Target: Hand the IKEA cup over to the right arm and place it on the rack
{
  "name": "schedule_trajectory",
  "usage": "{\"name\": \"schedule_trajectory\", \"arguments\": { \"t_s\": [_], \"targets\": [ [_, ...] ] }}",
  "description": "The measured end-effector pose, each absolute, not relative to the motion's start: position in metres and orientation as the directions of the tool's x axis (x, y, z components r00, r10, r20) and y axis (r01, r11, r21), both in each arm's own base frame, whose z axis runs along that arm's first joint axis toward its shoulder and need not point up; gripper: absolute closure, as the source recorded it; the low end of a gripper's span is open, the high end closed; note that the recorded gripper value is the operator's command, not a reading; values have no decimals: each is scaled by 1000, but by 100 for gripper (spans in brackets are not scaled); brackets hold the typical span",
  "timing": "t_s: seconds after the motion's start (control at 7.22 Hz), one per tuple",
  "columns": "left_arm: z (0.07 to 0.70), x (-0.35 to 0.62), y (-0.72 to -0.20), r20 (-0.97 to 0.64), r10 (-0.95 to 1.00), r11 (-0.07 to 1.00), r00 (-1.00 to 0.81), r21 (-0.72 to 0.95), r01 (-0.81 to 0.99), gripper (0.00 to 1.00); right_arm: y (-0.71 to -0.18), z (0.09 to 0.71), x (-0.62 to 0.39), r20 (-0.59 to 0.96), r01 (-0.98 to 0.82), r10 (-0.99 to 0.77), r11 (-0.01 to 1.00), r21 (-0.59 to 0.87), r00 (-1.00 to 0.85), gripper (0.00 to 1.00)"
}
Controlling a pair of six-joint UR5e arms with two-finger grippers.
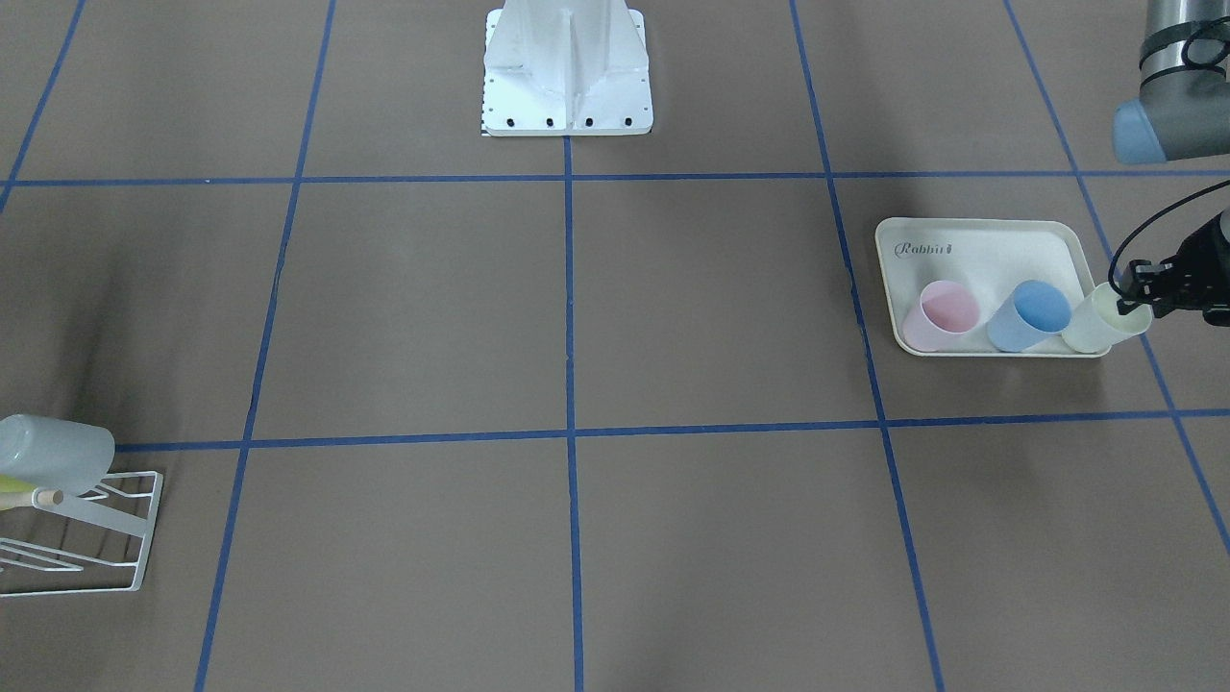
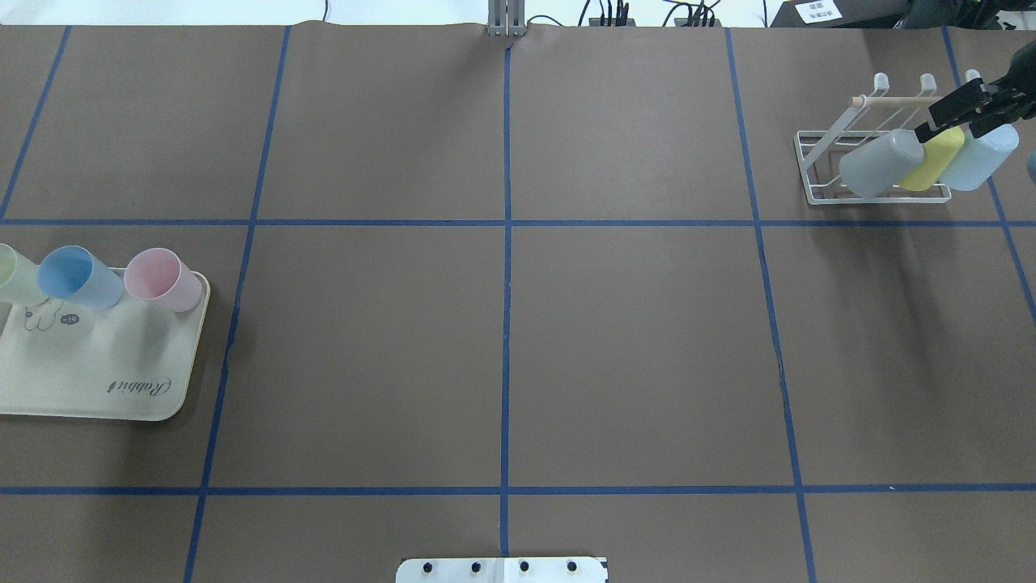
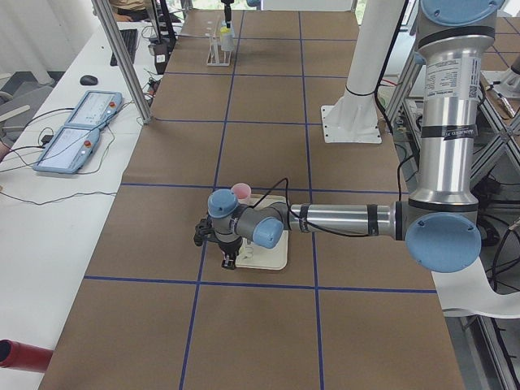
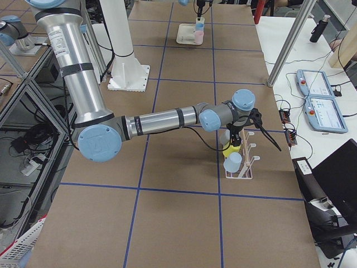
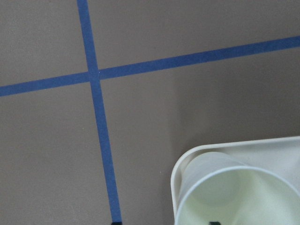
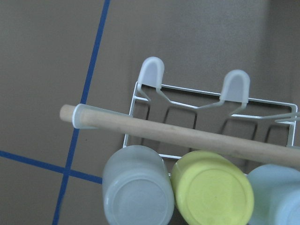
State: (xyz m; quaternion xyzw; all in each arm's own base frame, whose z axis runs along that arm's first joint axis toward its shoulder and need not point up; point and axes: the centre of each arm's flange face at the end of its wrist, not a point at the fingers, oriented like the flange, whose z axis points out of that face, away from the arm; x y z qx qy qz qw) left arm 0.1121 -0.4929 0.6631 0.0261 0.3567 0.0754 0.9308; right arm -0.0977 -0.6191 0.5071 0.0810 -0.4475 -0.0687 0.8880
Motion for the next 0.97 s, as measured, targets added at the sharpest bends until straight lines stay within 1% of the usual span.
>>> {"name": "schedule_trajectory", "arguments": {
  "t_s": [0.14, 0.55, 0.69, 0.97],
  "targets": [
    [657, 109, -496, -684, 155, 988, 712, 102, -117, 100, -620, 506, -101, 783, 54, -199, 977, 207, 589, 1],
    [622, 18, -510, -746, 83, 988, 661, 146, 41, 100, -622, 496, -108, 782, 60, -212, 974, 220, 586, 1],
    [602, 5, -508, -754, 75, 984, 653, 162, 74, 100, -621, 483, -114, 787, 48, -206, 974, 220, 582, 1],
    [546, 3, -497, -813, -26, 979, 581, 97, 179, 100, -602, 423, -150, 817, -29, -142, 981, 190, 560, 1]
  ]
}}
